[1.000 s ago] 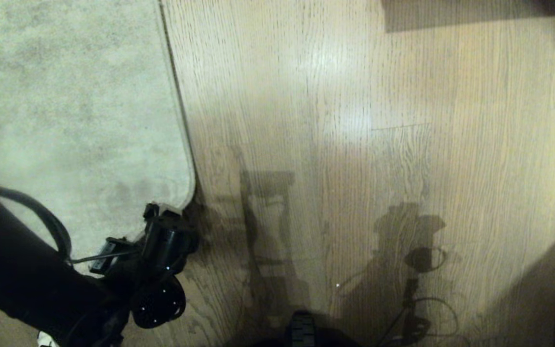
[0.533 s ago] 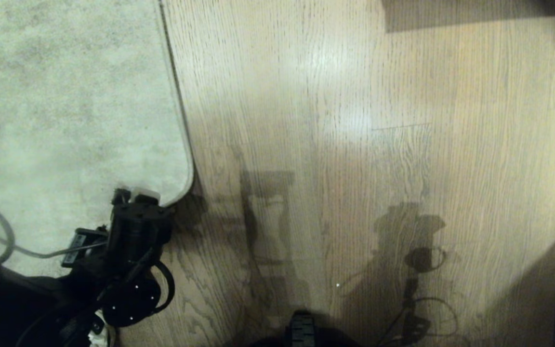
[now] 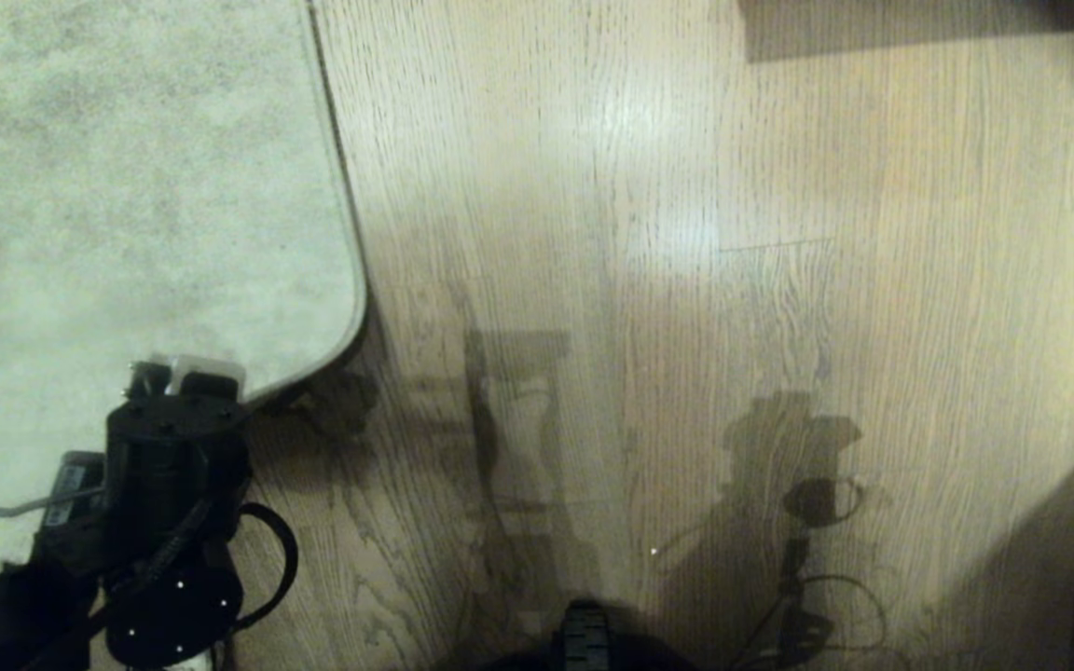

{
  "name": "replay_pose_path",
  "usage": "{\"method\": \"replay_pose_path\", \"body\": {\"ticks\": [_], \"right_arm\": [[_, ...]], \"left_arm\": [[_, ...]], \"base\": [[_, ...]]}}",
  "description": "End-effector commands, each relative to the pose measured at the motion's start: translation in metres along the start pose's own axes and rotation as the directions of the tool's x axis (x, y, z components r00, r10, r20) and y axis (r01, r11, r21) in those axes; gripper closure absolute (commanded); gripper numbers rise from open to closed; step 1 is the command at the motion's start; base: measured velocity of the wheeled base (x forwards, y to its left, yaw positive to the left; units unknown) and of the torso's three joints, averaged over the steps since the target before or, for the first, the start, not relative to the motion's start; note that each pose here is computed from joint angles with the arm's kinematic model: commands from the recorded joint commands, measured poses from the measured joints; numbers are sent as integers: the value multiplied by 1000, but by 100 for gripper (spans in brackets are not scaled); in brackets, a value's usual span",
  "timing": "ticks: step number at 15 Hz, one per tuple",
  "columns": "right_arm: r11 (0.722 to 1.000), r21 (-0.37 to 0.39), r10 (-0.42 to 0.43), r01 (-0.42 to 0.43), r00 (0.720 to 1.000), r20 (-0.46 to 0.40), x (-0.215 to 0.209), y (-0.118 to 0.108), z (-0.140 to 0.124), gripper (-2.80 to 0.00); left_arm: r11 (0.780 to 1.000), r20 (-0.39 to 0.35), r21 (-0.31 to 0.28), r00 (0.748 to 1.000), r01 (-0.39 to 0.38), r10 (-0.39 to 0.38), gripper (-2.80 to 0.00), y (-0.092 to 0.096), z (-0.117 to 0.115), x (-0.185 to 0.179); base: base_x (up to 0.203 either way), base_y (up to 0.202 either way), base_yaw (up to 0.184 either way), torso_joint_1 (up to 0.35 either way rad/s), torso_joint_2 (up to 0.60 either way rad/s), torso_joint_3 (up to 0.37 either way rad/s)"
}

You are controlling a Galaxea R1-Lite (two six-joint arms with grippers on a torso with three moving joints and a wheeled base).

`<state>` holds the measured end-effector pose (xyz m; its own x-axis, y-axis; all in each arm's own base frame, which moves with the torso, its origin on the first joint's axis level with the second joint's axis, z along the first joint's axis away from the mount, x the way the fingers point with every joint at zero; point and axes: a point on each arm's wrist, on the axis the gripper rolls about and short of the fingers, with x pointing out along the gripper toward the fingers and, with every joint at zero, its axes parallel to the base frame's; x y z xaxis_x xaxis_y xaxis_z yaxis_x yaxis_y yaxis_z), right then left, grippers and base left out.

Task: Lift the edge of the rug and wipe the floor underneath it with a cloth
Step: Lift up the carpet

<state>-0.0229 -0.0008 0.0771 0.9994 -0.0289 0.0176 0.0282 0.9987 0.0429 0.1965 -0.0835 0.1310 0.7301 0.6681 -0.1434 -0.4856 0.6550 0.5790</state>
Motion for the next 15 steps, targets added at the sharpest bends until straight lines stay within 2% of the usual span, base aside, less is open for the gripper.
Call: {"method": "replay_pose_path", "body": {"ticks": [1, 4, 7, 12, 15], "right_arm": [[1000, 1, 0, 0, 1000, -1, 0, 0, 0, 0], [1000, 1, 0, 0, 1000, -1, 0, 0, 0, 0], [1000, 1, 0, 0, 1000, -1, 0, 0, 0, 0], [1000, 1, 0, 0, 1000, -1, 0, 0, 0, 0], [1000, 1, 0, 0, 1000, -1, 0, 0, 0, 0]], "left_arm": [[999, -2, -47, 1000, -21, 21, 0, 20, -4, 0], [997, -13, -77, 1000, -17, 16, 0, 33, -9, 6], [995, -31, -104, 999, -10, 7, 0, 39, -15, 13], [989, -22, -147, 1000, -11, 8, 0, 44, -14, 12], [990, -8, -142, 1000, 16, -18, 0, 48, -16, 9]], "base": [[0, 0, 0, 0, 0, 0], [0, 0, 0, 0, 0, 0], [0, 0, 0, 0, 0, 0], [0, 0, 0, 0, 0, 0], [0, 0, 0, 0, 0, 0]]}}
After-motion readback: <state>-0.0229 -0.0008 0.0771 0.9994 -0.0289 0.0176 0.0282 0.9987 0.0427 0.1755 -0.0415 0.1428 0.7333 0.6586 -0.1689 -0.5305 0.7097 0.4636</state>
